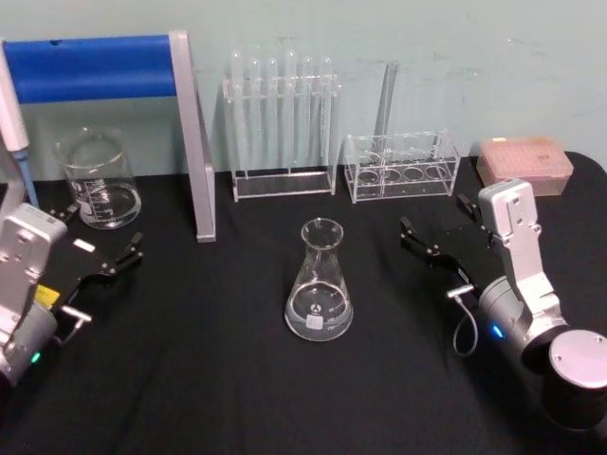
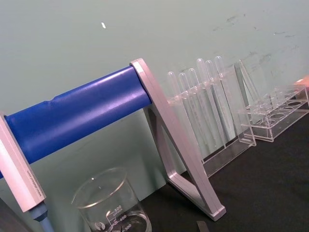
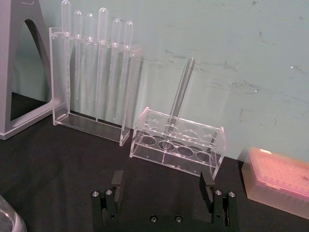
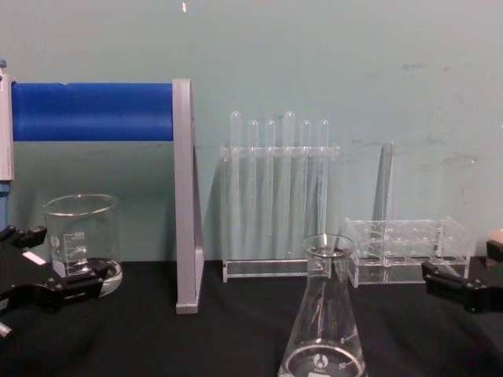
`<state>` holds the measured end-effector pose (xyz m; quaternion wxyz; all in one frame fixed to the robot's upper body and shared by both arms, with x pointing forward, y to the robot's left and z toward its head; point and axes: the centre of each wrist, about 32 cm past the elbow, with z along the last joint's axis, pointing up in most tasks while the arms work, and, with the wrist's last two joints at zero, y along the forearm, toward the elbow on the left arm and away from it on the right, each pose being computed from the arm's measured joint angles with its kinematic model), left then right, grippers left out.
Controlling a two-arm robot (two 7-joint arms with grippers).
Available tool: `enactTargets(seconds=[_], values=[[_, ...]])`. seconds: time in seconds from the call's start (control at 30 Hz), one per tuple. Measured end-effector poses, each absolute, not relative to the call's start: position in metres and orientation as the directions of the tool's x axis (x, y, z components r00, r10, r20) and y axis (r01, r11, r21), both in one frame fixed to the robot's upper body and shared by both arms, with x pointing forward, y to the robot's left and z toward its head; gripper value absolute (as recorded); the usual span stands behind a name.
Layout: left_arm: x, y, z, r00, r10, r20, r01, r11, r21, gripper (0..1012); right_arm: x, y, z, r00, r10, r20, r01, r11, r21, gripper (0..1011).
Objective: Grasp the erlenmeyer flask with one hand, shake it three times, then place it back.
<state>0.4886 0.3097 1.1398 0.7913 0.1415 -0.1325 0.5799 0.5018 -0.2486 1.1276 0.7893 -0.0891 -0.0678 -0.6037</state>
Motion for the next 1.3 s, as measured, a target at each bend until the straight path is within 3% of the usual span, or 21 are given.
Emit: enactTargets(seconds=[1.3], values=[[0.4886, 0.3097, 1.1398, 0.292, 0.88, 0.374, -0.955, 0.287, 0.07, 1001, 0.5015, -0.25, 1.1291, 0.266, -0.943, 0.2, 0.964, 0.26, -0.058, 1000]])
